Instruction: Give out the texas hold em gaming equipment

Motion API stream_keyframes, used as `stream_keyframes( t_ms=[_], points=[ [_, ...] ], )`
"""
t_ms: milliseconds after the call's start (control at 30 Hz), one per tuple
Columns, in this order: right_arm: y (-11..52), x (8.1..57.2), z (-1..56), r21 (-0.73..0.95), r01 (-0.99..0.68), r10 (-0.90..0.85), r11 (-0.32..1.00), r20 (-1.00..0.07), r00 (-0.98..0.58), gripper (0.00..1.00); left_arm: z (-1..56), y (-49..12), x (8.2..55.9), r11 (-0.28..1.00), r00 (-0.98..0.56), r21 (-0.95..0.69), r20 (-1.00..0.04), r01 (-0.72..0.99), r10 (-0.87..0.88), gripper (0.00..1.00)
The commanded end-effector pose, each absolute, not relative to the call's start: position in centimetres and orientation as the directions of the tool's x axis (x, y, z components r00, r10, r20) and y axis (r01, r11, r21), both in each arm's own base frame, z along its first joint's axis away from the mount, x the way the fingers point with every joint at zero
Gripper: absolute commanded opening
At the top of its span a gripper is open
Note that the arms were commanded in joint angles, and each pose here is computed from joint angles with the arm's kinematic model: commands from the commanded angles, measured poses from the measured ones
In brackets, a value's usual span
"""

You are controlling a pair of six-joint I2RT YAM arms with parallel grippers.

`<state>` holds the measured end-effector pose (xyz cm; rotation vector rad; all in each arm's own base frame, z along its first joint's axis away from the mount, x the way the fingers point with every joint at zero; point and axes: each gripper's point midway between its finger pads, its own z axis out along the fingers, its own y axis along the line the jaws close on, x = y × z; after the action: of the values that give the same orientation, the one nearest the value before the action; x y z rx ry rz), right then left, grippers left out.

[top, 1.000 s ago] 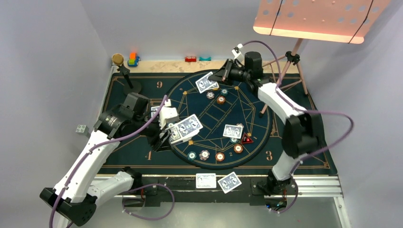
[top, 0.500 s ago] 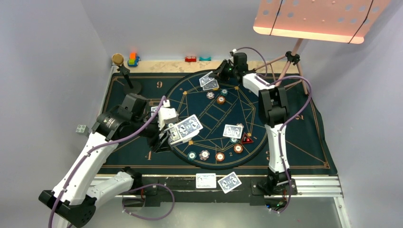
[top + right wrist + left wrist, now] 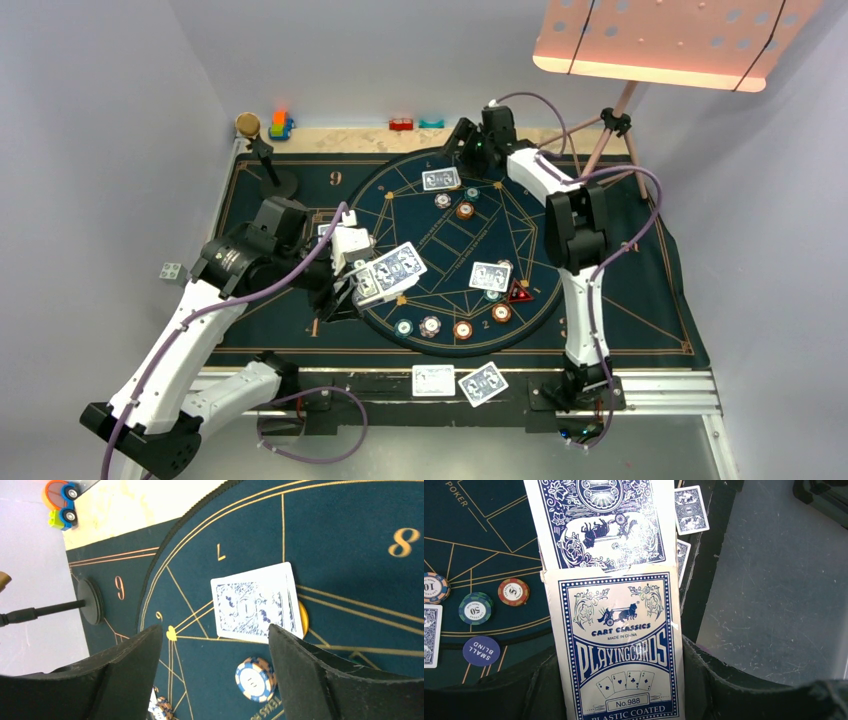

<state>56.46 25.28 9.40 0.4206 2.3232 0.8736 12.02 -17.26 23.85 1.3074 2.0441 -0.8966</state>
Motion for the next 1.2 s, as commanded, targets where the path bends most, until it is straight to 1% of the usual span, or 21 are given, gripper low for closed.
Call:
stream_keyframes(
  t_ms=[0, 133, 267, 300, 400, 467, 500, 533, 567, 667, 767, 900, 1167],
  points=[
    [24.0, 55.5, 19.2, 0.628, -0.016, 0.472, 0.778, -0.601, -0.644, 0.85, 25.6, -17.9, 12.2, 0.283, -0.348, -0.228, -0.784, 0.932, 0.514, 0.0],
    [24.4, 52.3, 23.7, 0.624, -0.083, 0.448, 0.777, -0.64, -0.624, 0.89, 25.7, -17.8, 12.1, 0.285, -0.343, -0.221, -0.788, 0.933, 0.512, 0.0],
    [25.4, 47.0, 26.5, 0.644, -0.173, 0.409, 0.745, -0.646, -0.645, 0.91, 25.6, -17.9, 12.2, 0.284, -0.341, -0.22, -0.789, 0.933, 0.51, 0.0],
    [25.7, 45.2, 28.1, 0.656, -0.215, 0.401, 0.723, -0.652, -0.643, 0.92, 25.5, -17.9, 12.3, 0.284, -0.342, -0.22, -0.789, 0.933, 0.511, 0.0],
    [27.2, 39.4, 29.1, 0.717, -0.31, 0.35, 0.625, -0.612, -0.709, 0.93, 25.4, -18.0, 12.4, 0.285, -0.34, -0.218, -0.789, 0.933, 0.512, 0.0],
    [27.9, 35.7, 29.6, 0.766, -0.359, 0.324, 0.533, -0.577, -0.75, 0.94, 25.3, -18.0, 12.5, 0.286, -0.34, -0.216, -0.788, 0.933, 0.513, 0.0],
    [28.4, 33.9, 29.1, 0.797, -0.359, 0.316, 0.485, -0.542, -0.778, 0.94, 25.2, -18.0, 12.6, 0.287, -0.342, -0.218, -0.787, 0.933, 0.514, 0.0],
    [28.5, 32.2, 29.1, 0.81, -0.37, 0.298, 0.456, -0.53, -0.794, 0.94, 25.3, -18.0, 12.6, 0.287, -0.34, -0.215, -0.788, 0.933, 0.513, 0.0],
    [28.7, 30.8, 29.3, 0.814, -0.384, 0.281, 0.436, -0.529, -0.801, 0.94, 25.3, -18.0, 12.6, 0.287, -0.34, -0.216, -0.788, 0.933, 0.513, 0.0],
    [29.1, 27.3, 29.6, 0.793, -0.427, 0.221, 0.434, -0.553, -0.803, 0.95, 25.2, -18.1, 12.8, 0.289, -0.338, -0.212, -0.789, 0.934, 0.514, 0.0],
    [29.7, 24.6, 30.5, 0.784, -0.473, 0.186, 0.401, -0.576, -0.796, 0.96, 24.9, -18.1, 13.1, 0.293, -0.342, -0.213, -0.784, 0.932, 0.518, 0.0],
    [30.9, 22.2, 31.0, 0.787, -0.509, 0.152, 0.349, -0.584, -0.798, 0.96, 24.4, -18.3, 13.6, 0.296, -0.352, -0.222, -0.776, 0.929, 0.523, 0.0],
    [33.6, 20.3, 30.2, 0.787, -0.535, 0.057, 0.308, -0.577, -0.815, 0.98, 24.5, -18.8, 14.3, 0.298, -0.358, -0.229, -0.778, 0.927, 0.517, 0.0]
  ],
)
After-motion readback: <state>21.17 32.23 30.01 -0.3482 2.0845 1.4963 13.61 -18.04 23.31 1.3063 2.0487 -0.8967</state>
